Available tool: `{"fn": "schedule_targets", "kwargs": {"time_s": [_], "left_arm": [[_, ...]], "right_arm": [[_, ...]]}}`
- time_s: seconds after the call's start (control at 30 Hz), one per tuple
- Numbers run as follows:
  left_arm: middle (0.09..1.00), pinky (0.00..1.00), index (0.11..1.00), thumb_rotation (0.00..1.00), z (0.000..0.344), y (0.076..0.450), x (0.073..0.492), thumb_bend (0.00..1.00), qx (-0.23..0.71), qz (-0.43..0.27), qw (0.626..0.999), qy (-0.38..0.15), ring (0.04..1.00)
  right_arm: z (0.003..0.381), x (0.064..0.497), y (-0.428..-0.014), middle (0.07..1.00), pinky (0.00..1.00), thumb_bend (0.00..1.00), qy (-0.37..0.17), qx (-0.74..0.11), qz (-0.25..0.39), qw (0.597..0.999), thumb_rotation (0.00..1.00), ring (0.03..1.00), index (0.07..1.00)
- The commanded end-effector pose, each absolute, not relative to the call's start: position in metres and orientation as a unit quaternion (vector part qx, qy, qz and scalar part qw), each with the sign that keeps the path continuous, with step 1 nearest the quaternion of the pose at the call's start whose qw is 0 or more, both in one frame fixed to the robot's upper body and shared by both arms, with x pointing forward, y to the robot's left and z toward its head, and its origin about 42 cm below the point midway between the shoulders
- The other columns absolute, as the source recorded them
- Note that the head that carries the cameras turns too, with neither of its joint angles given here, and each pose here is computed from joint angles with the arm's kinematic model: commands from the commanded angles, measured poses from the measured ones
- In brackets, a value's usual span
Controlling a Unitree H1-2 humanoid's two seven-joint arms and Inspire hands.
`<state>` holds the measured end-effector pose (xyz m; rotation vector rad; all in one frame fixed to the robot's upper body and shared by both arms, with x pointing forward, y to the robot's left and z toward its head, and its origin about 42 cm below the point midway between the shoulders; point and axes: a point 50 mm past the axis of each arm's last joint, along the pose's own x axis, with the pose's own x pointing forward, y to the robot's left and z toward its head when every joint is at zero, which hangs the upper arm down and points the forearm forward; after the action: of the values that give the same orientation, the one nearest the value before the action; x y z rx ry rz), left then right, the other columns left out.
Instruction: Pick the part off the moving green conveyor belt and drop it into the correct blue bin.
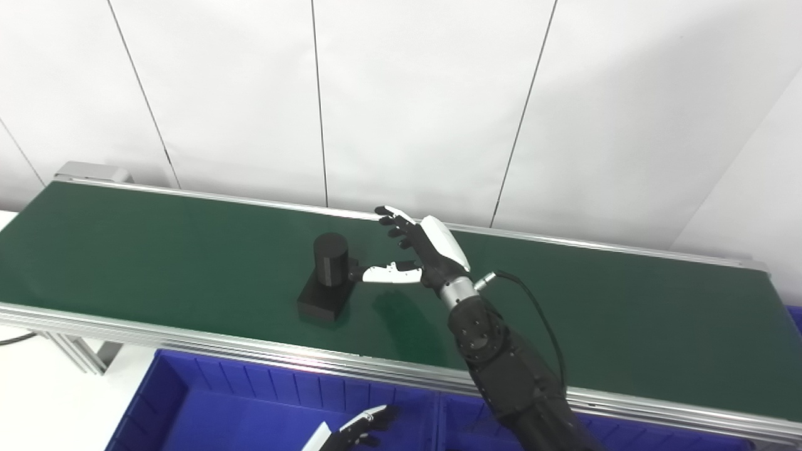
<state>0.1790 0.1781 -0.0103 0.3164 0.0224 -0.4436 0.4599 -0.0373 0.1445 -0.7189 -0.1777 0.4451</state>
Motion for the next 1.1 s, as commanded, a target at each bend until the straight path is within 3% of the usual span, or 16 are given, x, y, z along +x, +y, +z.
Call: {"fn": "schedule_targets", "kwargs": {"time_s": [0.0, 0.7, 0.9, 0.97, 1.07], "left_arm": [[0.872, 0.76, 0.854, 0.52, -0.001, 0.178, 0.182, 1.0, 0.144, -0.217, 0.965, -0.017, 0.845], [0.883, 0.78, 0.87, 0.5, 0.0, 0.182, 0.173, 0.98, 0.133, -0.216, 0.967, -0.009, 0.857], [0.881, 0.78, 0.866, 0.49, 0.001, 0.183, 0.169, 0.97, 0.13, -0.211, 0.969, -0.01, 0.856], [0.883, 0.78, 0.865, 0.49, 0.001, 0.184, 0.169, 0.97, 0.131, -0.212, 0.968, -0.01, 0.857], [0.885, 0.78, 0.865, 0.5, 0.002, 0.185, 0.169, 0.98, 0.13, -0.214, 0.968, -0.009, 0.859]], "right_arm": [[0.183, 0.47, -0.008, 0.876, 0.71, 0.92, -0.153, -0.34, 0.219, 0.902, 0.57, 0.817, 0.9], [0.158, 0.477, 0.022, 0.871, 0.71, 0.92, -0.094, -0.357, 0.24, 0.898, 0.52, 0.809, 0.896], [0.144, 0.473, 0.018, 0.849, 0.69, 0.8, -0.072, -0.364, 0.234, 0.899, 0.3, 0.79, 0.881], [0.14, 0.472, 0.014, 0.832, 0.7, 0.71, -0.068, -0.361, 0.227, 0.902, 0.09, 0.784, 0.857], [0.135, 0.47, 0.011, 0.796, 0.64, 0.62, -0.058, -0.349, 0.216, 0.91, 0.02, 0.726, 0.837]]}}
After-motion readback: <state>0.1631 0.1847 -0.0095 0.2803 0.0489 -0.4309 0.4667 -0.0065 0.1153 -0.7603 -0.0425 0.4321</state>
